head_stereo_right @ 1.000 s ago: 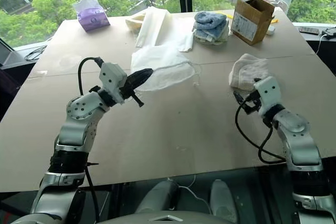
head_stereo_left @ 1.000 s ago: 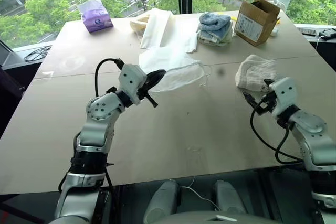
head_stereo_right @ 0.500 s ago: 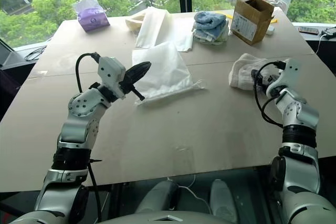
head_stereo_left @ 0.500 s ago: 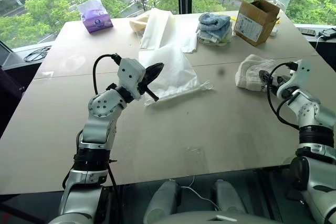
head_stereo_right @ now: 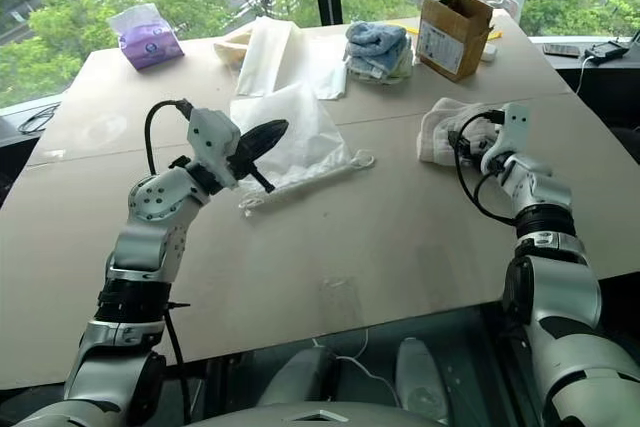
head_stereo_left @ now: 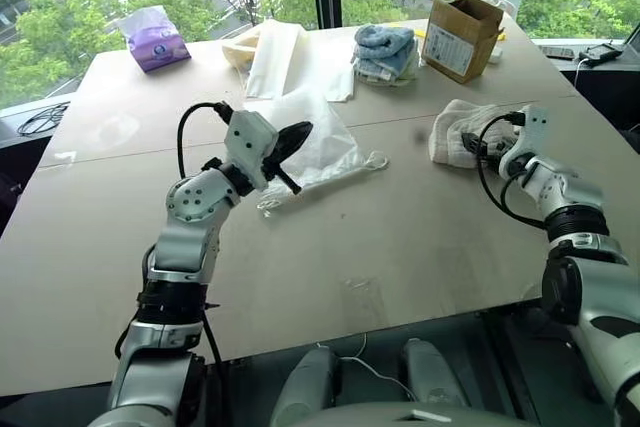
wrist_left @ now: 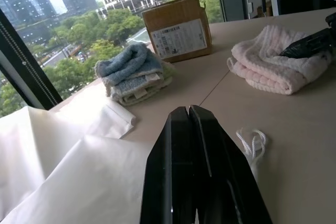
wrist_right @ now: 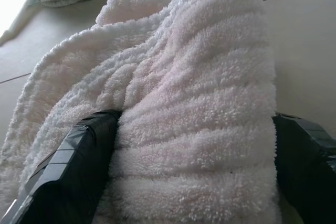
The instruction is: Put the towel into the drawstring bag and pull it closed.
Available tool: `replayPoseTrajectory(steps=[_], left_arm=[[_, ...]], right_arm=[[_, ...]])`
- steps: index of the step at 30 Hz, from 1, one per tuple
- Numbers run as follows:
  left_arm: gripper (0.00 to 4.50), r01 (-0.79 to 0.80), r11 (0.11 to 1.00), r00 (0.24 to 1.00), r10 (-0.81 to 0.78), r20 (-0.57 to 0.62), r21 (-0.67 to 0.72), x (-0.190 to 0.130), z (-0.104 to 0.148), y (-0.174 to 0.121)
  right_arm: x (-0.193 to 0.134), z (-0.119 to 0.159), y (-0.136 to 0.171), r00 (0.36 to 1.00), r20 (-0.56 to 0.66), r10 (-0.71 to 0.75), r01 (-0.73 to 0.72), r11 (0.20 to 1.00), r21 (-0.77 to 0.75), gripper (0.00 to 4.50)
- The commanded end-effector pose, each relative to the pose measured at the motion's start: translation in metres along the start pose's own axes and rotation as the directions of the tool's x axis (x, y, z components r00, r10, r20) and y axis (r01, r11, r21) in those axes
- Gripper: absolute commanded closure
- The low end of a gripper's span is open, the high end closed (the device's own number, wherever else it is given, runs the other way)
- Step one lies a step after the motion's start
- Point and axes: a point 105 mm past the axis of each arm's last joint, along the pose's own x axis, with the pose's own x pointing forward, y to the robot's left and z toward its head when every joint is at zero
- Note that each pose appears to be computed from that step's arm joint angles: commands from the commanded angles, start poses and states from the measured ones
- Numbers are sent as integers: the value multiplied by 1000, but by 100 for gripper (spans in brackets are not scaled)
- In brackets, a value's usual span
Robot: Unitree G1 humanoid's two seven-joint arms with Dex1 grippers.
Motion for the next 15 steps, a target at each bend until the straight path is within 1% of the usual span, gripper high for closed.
replayPoseTrajectory(steps=[1,2,4,6,7,10,15], left_arm=[[384,114,993,993,-114,2,-31,-2,2,-16],[351,100,995,995,-100,-29,4,0,-3,-14],[261,178,983,979,-171,-113,53,-3,-16,-17],[178,244,968,958,-231,-171,62,-7,-25,-18],[178,258,964,952,-243,-187,61,-8,-27,-16],[178,280,955,934,-248,-256,98,-10,-34,1],[178,335,934,903,-282,-324,121,-10,-38,19]], right_arm=[[4,-8,3,1000,-19,-6,6,1000,9,0],[4,-10,3,1000,-22,-5,5,1000,-3,0],[4,-11,4,1000,-22,1,-2,1000,-11,0],[4,-11,5,1000,-18,4,-4,1000,-15,0],[4,-11,6,1000,-16,5,-5,1000,-18,0],[4,-11,8,1000,-5,9,-9,1000,-21,0],[4,-10,9,1000,18,8,-7,1000,-6,0]])
